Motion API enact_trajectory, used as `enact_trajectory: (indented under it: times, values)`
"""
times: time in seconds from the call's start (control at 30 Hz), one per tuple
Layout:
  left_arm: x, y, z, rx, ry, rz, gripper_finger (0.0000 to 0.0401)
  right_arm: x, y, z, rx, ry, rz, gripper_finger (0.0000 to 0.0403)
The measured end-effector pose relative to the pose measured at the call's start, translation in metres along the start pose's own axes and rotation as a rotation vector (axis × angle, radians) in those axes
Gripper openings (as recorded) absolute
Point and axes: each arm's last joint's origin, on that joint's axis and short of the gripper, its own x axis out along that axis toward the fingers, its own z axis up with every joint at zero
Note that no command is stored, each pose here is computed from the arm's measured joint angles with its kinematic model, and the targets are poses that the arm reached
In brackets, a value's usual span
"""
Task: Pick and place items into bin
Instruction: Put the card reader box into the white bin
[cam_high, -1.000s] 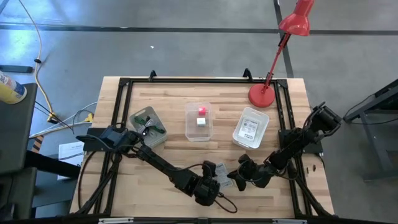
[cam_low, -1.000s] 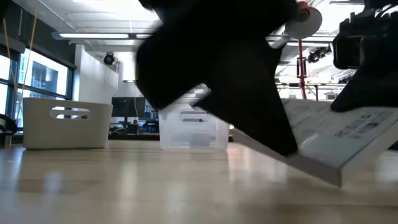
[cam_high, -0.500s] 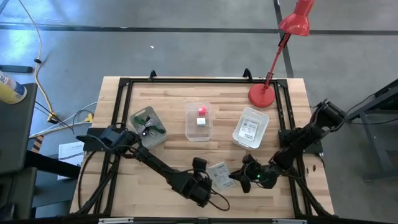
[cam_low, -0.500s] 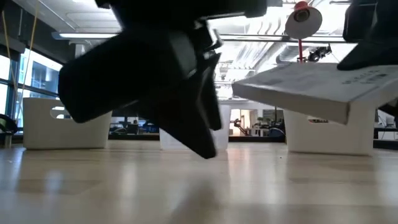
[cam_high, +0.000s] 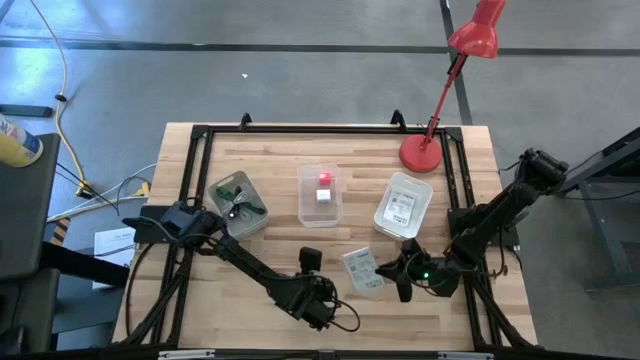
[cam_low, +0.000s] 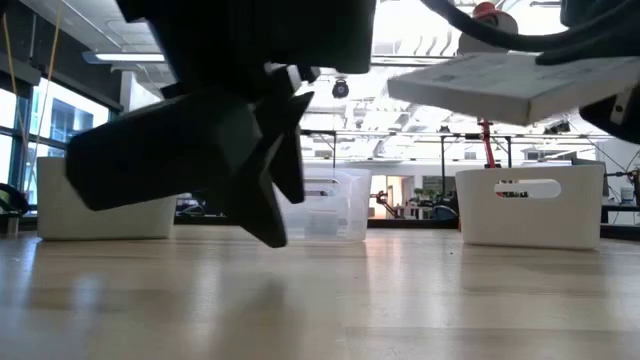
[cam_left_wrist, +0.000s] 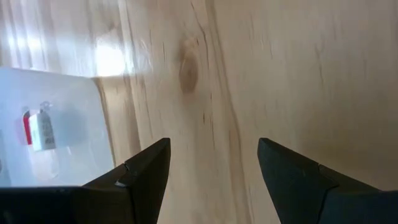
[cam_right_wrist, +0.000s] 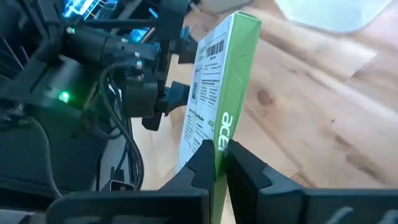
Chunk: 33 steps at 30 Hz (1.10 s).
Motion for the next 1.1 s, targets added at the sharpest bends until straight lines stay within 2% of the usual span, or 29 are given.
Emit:
enact_trajectory:
  times: [0.63, 1.1]
  values:
    - [-0.004, -0.002, -0.003, 0.004, -0.007, 0.054, 0.0232, -0.052, -0.011, 0.05, -0.08, -0.117, -0.075, 0.0017]
    - [-0.014, -0.01, -0.007, 0.046, -0.044, 0.146, 0.0232, -0.069, -0.033, 0.078, -0.078, -0.156, -0.178, 0.0019]
